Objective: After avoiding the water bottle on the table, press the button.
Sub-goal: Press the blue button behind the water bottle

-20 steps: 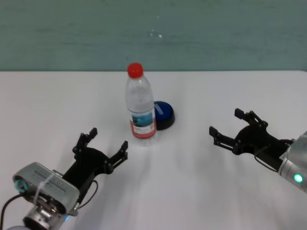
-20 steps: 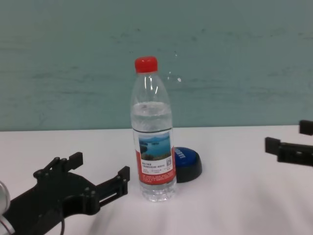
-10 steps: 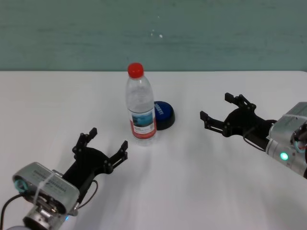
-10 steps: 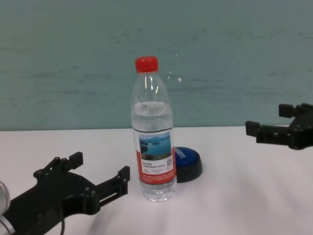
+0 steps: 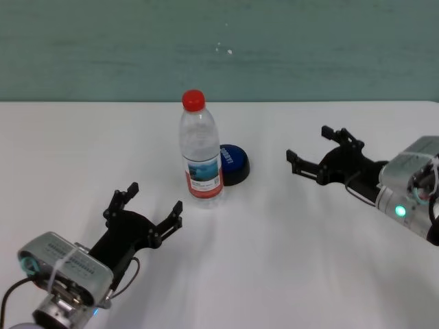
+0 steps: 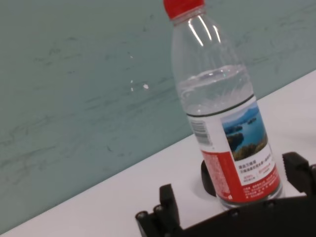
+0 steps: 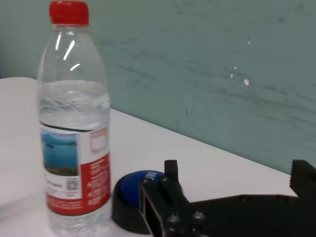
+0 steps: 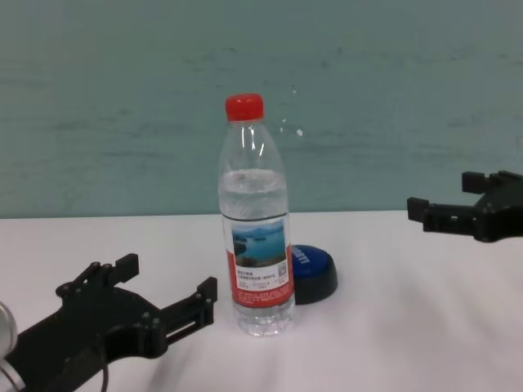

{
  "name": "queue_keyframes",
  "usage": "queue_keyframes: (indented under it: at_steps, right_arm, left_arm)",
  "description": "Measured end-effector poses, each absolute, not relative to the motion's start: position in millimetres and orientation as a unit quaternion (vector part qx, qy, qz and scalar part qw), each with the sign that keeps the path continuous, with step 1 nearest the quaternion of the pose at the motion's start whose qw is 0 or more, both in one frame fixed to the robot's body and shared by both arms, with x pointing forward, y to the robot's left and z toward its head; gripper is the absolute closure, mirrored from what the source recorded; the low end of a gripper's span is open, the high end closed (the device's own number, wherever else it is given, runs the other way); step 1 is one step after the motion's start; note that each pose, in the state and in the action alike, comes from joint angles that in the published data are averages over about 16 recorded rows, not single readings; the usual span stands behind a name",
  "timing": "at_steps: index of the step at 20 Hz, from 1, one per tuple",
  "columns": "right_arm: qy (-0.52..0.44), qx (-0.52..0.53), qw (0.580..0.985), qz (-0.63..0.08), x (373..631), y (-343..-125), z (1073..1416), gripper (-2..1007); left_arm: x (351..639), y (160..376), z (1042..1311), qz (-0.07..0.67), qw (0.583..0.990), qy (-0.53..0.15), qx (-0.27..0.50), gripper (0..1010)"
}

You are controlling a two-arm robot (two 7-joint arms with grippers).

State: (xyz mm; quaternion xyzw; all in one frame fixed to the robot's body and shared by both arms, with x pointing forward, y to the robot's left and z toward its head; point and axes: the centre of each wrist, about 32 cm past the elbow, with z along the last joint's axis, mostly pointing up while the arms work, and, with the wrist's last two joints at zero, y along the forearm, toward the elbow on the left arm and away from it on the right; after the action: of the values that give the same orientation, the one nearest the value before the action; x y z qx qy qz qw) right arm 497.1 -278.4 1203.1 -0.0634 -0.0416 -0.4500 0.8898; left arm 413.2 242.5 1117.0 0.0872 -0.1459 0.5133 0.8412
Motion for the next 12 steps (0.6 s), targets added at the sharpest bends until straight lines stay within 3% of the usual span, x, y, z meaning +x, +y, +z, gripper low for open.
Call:
queue_keyframes:
  at_steps: [12]
  right_arm:
    - [-0.034, -0.067, 0.891, -0.447, 532, -266, 1200, 1]
  left_arm:
    - [413, 243, 1117, 0.513, 0.841, -0.146, 0.087, 10]
